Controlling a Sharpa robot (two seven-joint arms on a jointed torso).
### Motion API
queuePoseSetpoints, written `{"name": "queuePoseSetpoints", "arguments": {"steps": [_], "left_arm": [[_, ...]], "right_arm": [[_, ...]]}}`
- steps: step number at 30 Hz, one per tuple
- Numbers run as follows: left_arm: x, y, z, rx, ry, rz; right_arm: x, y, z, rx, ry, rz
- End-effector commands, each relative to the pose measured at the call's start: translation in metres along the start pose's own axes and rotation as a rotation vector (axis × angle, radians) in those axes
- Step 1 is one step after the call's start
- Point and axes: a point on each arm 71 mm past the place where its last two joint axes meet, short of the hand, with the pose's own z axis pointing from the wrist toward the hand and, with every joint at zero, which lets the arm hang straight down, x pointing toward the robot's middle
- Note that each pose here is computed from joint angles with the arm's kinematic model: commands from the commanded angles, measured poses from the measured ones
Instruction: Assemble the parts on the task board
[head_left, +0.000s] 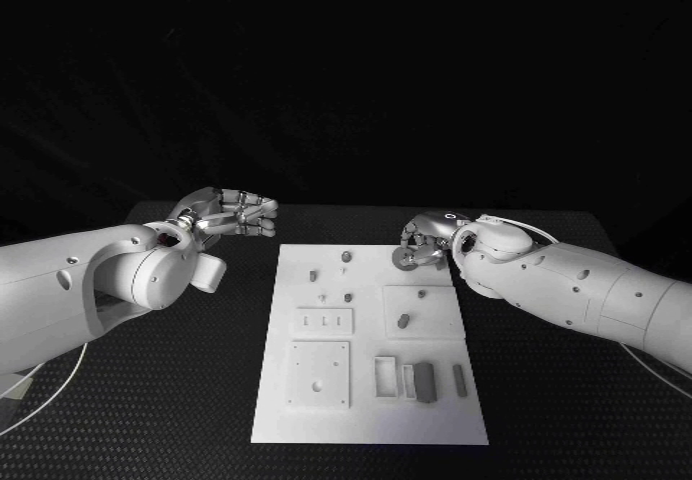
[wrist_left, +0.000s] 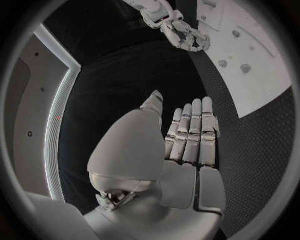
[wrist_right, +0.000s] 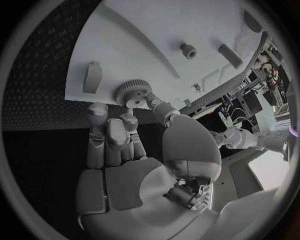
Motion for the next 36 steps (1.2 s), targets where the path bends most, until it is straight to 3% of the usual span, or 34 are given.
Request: {"name": "queuePoseSetpoints", "arguments": {"steps": [1, 27, 36], "left_arm": [[0.0017, -0.0024, -0.0002, 0.013, 0.013, 0.001], [0.0012, -0.0008, 0.0027, 0.011, 0.012, 0.009], [0.0006, -0.0007, 0.0020, 0.011, 0.011, 0.009]], "right_arm": [[0.0048, -0.0022, -0.0015, 0.012, 0.019, -0.043], [0.0070, 0.0009, -0.0055, -0.027, -0.005, -0.067], [0.0092, 0.0004, -0.0063, -0.035, 0.024, -0.050]]}}
